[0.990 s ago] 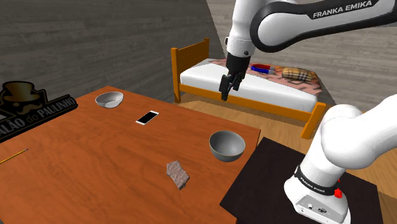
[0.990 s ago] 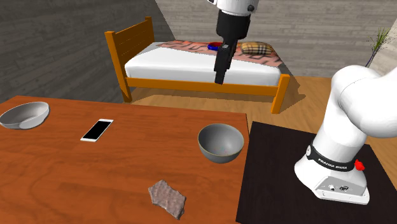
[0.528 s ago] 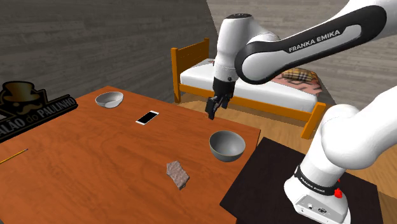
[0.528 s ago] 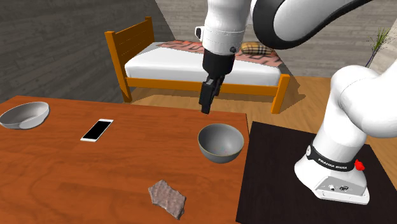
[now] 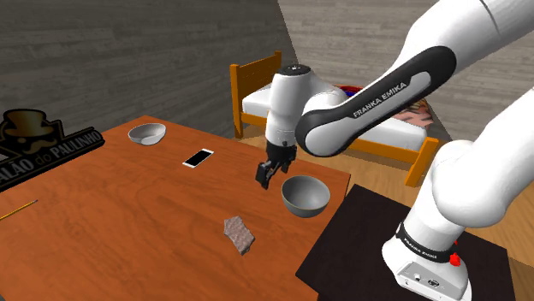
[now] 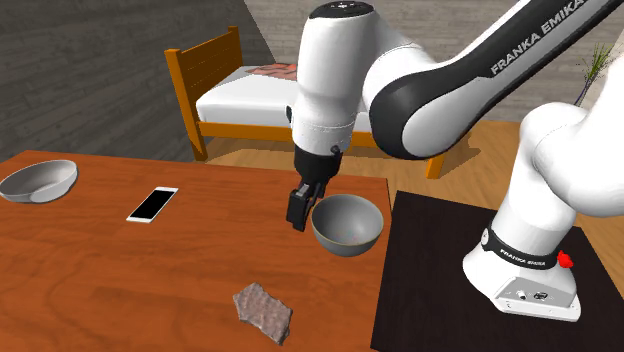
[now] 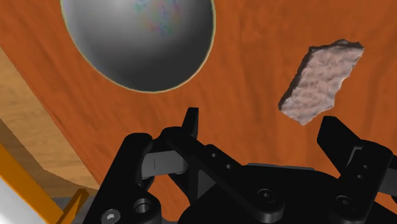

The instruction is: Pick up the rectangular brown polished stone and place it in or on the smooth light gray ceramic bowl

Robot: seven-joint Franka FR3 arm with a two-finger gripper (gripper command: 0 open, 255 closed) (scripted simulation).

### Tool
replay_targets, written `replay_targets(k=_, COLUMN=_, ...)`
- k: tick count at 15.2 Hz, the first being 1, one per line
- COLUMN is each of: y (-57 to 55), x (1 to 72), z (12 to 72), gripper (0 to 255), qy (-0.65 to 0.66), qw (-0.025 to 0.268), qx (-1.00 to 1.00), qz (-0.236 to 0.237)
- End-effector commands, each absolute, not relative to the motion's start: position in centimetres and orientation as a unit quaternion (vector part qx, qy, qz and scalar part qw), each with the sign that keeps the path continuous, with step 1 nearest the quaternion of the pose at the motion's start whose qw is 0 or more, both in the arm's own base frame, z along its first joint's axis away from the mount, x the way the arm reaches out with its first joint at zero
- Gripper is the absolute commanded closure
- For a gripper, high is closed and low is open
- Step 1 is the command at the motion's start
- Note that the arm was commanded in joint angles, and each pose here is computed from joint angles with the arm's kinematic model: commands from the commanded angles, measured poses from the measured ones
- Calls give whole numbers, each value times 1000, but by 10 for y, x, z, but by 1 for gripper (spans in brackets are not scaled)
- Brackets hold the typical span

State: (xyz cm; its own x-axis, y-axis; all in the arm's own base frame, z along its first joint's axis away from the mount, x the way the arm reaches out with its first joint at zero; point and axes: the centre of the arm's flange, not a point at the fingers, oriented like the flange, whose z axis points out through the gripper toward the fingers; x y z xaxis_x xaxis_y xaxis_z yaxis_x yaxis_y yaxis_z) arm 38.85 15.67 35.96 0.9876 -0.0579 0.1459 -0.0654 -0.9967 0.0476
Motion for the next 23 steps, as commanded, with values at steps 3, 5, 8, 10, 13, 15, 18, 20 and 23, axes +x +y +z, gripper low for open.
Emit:
replay_targets(k=3, y=188, x=400, z=313, gripper=0, qy=-42, qw=22, qx=996, qz=76)
replay_targets(k=5, y=202, x=407, z=292, gripper=0, qy=-47, qw=21, qx=996, qz=77)
replay_targets(k=8, y=223, x=417, z=261, gripper=0, qy=-54, qw=19, qx=995, qz=80)
replay_targets(k=10, y=237, x=424, z=240, gripper=0, qy=-59, qw=17, qx=995, qz=81)
replay_targets(k=13, y=258, x=435, z=208, gripper=0, qy=-67, qw=15, qx=994, qz=83)
replay_targets(k=15, y=265, x=439, z=198, gripper=0, qy=-69, qw=15, qx=994, qz=84)
replay_targets(k=18, y=265, x=442, z=182, gripper=0, qy=-69, qw=15, qx=994, qz=84)
replay_targets(k=20, y=264, x=443, z=172, gripper=0, qy=-69, qw=15, qx=994, qz=84)
replay_targets(k=23, y=264, x=446, z=158, gripper=0, qy=-69, qw=15, qx=994, qz=84)
